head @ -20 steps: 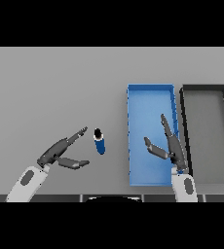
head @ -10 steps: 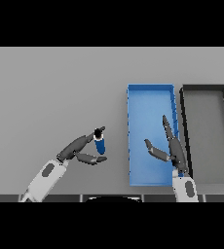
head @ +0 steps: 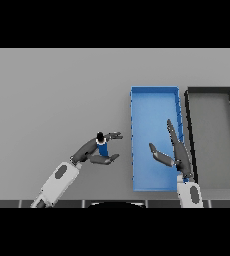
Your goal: Pick up the blue pipe and place it into the blue bin.
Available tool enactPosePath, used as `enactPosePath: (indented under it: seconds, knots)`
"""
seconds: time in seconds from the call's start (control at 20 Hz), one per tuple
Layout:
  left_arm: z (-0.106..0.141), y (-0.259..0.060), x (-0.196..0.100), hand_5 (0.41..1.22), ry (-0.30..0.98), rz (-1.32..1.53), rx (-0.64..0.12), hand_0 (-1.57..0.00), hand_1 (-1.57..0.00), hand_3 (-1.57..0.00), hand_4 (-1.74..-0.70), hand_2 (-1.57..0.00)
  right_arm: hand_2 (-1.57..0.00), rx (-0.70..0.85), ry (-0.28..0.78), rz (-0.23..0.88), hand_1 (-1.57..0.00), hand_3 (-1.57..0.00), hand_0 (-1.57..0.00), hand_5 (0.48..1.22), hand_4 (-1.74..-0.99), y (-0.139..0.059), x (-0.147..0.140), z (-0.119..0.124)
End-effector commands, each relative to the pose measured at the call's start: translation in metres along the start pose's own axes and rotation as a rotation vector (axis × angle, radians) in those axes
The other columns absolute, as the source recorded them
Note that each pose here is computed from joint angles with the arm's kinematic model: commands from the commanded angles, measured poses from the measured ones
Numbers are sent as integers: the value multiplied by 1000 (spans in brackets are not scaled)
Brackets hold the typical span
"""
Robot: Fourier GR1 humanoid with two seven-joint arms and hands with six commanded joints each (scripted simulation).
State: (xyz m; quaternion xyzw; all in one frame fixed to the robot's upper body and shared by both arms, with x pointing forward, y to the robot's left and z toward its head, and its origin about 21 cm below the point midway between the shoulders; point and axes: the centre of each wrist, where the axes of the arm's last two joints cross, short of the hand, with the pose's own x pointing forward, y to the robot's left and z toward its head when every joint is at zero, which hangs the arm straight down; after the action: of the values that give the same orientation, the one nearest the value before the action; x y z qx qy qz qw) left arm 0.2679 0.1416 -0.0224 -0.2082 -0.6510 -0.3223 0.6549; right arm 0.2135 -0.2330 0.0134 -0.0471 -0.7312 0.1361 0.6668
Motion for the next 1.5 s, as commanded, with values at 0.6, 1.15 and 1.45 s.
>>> enactPosePath:
  seconds: [0.6, 1.15, 1.45]
  knots:
    - [-10, -19, 19, 1190, -164, 17, 12, -1479, -1494, -1423, -1710, -1499, 1, 5, 12, 8, 1, 1, 1, 603, -1187, -4, 1, -5]
    - [-19, -29, 72, 1218, -220, -14, -53, -1563, -1564, -1495, -1738, -1565, 1, -7, -13, 33, 1, 1, 1, 606, -1133, -12, -3, -2]
    - [-17, -29, 71, 1219, -199, -29, -55, -1569, -1569, -1494, -1740, -1569, 1, 13, 20, 14, 1, 1, 1, 605, -1178, -14, -4, -6]
